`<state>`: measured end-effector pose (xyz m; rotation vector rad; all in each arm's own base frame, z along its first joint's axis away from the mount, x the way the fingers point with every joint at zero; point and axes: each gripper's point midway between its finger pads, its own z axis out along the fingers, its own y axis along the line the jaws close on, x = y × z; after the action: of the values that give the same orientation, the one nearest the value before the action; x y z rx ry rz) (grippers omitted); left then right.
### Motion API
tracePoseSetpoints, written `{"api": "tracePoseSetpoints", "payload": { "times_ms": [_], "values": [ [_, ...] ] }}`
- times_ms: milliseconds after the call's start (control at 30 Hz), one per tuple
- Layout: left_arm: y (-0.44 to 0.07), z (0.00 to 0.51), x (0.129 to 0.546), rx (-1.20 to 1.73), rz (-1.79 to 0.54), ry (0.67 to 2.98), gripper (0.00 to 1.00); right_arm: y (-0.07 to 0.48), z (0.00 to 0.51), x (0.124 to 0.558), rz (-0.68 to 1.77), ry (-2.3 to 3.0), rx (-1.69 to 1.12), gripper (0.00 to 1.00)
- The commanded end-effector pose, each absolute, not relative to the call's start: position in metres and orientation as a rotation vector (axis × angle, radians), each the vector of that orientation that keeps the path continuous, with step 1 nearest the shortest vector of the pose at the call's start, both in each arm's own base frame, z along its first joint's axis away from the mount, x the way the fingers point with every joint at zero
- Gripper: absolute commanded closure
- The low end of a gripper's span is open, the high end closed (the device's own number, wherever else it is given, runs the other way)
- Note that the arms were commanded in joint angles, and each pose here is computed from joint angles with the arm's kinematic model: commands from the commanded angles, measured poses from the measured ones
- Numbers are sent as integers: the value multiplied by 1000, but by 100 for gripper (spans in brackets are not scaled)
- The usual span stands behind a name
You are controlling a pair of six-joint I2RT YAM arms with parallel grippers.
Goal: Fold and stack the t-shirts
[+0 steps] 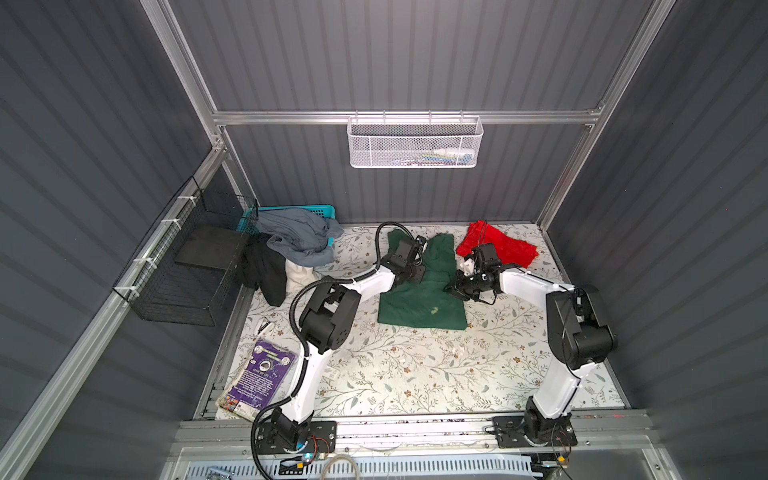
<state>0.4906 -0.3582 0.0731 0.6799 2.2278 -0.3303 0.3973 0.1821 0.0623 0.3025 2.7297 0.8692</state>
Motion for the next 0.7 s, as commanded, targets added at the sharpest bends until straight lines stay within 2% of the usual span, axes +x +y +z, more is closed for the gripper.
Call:
{"api": "tracePoseSetpoints", "payload": {
  "times_ms": [0,200,333,467,667],
  "values": [
    [-348,85,501,657,-303,2214,65,177,53,403,745,2770,243,68],
    [-333,138,493,581,-298,2178,64,180,38,406,667,2844,190,65],
    [-322,162,479,519,-326,2174,63,168,27,421,496,2854,191,66],
    [-315,177,463,494,-373,2158,63,162,23,438,355,2851,149,70],
    [-307,175,452,488,-362,2181,63,167,26,463,356,2791,159,74]
  ]
}}
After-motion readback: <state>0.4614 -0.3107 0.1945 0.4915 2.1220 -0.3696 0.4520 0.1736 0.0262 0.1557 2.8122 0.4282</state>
